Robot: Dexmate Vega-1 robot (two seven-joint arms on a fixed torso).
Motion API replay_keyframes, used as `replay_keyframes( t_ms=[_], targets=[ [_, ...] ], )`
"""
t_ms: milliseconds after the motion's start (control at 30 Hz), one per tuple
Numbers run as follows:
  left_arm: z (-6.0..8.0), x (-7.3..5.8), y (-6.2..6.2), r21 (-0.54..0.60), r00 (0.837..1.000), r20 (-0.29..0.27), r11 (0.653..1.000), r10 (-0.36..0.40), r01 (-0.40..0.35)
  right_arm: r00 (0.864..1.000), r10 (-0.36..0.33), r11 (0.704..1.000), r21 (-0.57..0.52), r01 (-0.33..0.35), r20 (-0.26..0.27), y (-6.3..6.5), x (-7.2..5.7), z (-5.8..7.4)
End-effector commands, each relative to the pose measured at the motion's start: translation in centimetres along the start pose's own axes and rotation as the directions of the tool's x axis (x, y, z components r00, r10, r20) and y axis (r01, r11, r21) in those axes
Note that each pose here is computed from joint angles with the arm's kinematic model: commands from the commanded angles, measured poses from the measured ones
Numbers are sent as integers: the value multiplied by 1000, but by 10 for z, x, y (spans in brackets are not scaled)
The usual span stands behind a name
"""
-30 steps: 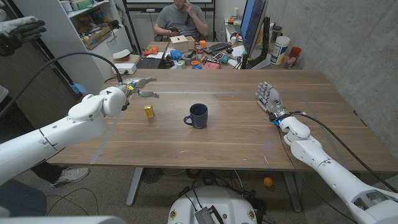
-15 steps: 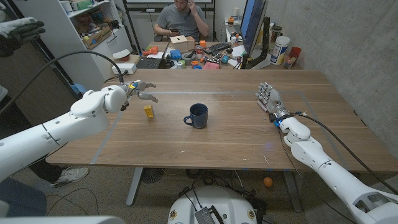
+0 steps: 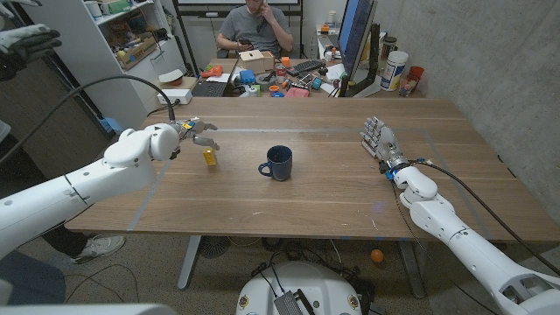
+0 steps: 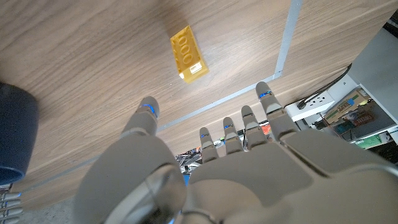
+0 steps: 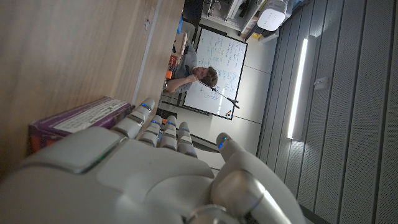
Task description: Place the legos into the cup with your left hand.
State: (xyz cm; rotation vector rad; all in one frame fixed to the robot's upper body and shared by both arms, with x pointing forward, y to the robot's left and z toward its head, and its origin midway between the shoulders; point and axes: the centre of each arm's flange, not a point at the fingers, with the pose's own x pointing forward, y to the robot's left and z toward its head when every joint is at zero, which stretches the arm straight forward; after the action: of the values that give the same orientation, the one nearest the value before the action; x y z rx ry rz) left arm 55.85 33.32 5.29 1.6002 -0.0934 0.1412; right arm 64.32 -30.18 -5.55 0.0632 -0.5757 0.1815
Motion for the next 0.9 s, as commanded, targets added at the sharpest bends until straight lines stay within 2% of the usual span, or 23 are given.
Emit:
replay_keyframes(
  t_ms=[33,433,633,900],
  targets=[
    [-8,14,-16,-47,1000,1,999,-3,3,1000,-7,1000,-8,7,3,1,-4,1],
    [3,30,-23,-38,999,34,999,-30,31,1000,-21,1000,-16,21,8,0,-7,4],
    [6,36,-28,-18,997,38,997,-73,74,1000,-28,999,-16,28,7,0,-7,3],
    [2,37,-31,-14,995,27,995,-98,98,1000,-27,1000,-17,27,8,3,-4,3]
  ],
)
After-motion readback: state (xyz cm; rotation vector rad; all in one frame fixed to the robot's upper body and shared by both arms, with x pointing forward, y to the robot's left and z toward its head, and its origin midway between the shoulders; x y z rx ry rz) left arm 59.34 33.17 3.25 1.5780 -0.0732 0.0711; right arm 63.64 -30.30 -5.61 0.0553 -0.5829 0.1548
